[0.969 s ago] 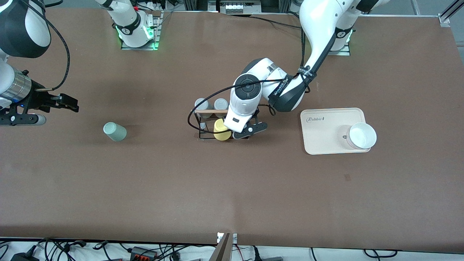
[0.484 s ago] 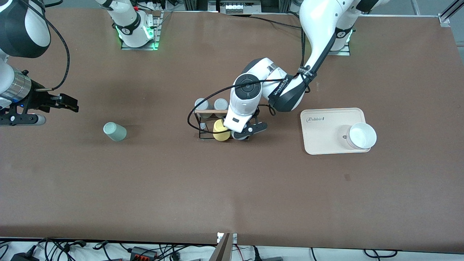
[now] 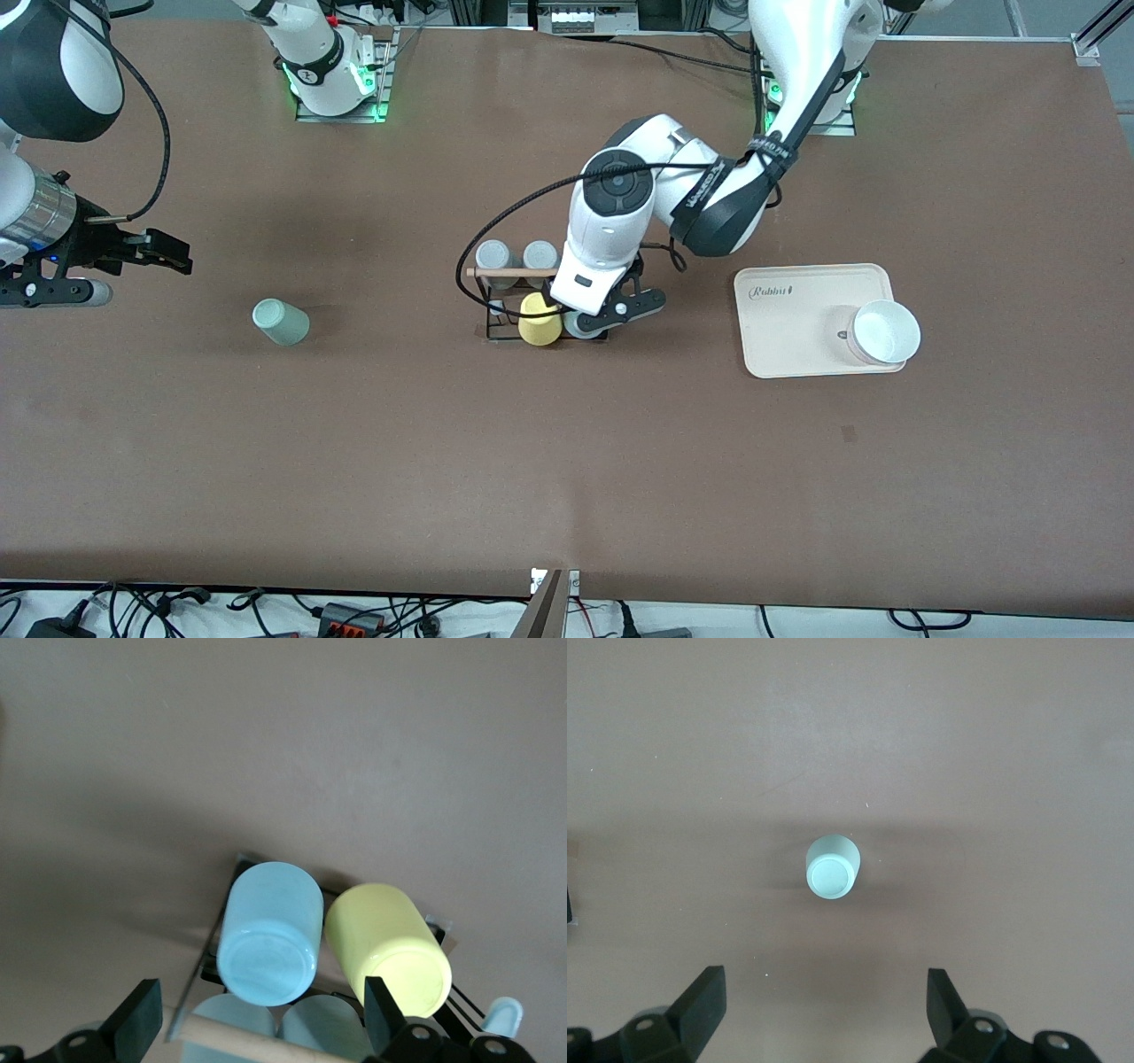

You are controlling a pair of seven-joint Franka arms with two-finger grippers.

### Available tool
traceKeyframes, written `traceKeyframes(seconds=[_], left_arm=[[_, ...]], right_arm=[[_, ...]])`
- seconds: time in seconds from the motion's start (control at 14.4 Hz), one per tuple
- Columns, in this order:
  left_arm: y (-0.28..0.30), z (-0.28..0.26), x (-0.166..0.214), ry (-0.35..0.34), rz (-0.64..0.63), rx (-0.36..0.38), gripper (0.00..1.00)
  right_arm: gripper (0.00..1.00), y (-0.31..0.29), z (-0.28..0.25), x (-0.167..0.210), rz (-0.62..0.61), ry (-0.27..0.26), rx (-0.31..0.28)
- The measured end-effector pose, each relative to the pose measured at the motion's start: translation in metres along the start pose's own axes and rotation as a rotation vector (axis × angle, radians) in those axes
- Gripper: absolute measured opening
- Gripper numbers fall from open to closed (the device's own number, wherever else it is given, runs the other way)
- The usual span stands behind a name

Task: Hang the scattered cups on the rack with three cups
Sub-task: 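Open the left gripper and withdraw it from the rack, then move the right gripper to the pale green cup while the left gripper retracts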

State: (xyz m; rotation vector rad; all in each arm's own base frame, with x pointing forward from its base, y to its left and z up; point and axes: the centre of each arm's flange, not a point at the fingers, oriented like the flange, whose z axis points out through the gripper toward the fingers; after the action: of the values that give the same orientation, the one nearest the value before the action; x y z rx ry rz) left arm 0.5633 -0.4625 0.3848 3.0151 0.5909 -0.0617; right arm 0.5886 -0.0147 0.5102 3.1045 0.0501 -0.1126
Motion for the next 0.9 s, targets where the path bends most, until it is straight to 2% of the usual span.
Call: traceKeyframes(seconds=[0.14,0.48,0.9], left_arm=[[-0.018,-0.037,0.021,0.031,-0.019,-0.01,1.0],[-0.108,-0.123,0.095,0.042,0.047,0.025,1.0],[-0.207,-0.173,0.17,0.081,0.14,0.015,1.0]], right_arm=[[1.0,0.0,0.0,0.0,0.0,0.0,0.0],[1.0,0.0,0.0,0.0,0.001,-0.001,0.0],[1.0,0.001,0.006,0.002,0.001,-0.011,0.001]])
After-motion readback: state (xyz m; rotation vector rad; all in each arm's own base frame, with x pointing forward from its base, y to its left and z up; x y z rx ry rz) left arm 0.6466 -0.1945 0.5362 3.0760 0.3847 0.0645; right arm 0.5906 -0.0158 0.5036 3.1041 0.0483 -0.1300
